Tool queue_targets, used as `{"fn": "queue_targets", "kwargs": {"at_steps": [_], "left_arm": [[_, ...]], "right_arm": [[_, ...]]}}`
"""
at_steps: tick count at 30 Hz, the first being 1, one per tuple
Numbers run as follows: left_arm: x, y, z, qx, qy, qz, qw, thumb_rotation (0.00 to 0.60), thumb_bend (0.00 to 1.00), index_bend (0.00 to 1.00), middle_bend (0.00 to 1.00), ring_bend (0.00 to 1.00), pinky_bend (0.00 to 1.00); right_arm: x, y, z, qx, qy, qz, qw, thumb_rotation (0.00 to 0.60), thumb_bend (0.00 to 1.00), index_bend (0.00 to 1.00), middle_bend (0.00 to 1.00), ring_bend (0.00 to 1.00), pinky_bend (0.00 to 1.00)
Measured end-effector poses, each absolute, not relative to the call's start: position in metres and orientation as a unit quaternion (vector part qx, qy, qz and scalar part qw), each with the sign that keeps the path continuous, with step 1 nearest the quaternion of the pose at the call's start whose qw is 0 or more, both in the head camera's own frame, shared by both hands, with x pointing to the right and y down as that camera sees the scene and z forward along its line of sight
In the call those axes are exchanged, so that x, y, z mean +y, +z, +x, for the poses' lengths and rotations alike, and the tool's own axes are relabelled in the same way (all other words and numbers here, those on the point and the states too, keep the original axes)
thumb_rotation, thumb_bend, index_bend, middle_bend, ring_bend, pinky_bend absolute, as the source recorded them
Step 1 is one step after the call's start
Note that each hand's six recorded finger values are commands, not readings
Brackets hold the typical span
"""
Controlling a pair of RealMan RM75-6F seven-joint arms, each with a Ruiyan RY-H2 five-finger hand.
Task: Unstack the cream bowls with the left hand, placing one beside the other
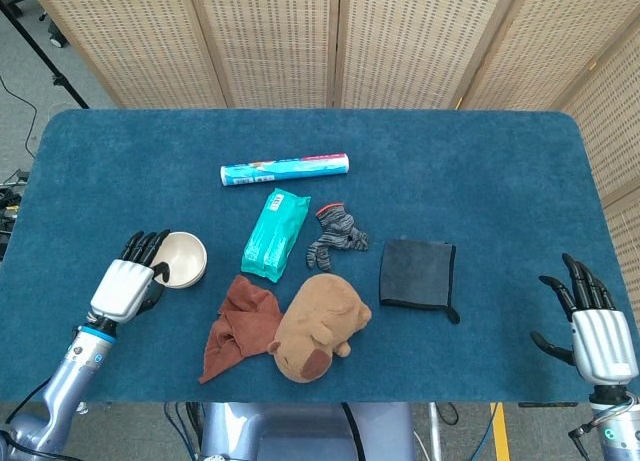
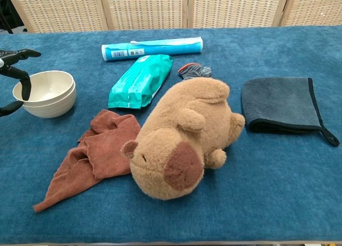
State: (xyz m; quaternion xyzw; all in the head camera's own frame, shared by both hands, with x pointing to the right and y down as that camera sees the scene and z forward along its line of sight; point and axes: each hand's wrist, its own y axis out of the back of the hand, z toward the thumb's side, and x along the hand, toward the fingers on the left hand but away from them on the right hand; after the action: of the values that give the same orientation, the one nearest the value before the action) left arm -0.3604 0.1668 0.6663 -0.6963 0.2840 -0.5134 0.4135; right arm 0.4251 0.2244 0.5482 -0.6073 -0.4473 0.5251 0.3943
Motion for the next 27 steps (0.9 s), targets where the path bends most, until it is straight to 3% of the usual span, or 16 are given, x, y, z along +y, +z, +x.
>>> {"fn": "queue_targets", "kwargs": {"at_steps": [27], "left_arm": [[0.1599, 0.6576, -0.3594, 0.302, -0.506, -0.669, 0.453, 0.600, 0.48, 0.67, 0.06, 0.05, 0.05]], "right_arm": [[0.2248, 0.5486, 0.4254, -0.446, 0.526, -0.609, 0.391, 0.600, 0.16, 0.22, 0.00, 0.00, 0.15]]}}
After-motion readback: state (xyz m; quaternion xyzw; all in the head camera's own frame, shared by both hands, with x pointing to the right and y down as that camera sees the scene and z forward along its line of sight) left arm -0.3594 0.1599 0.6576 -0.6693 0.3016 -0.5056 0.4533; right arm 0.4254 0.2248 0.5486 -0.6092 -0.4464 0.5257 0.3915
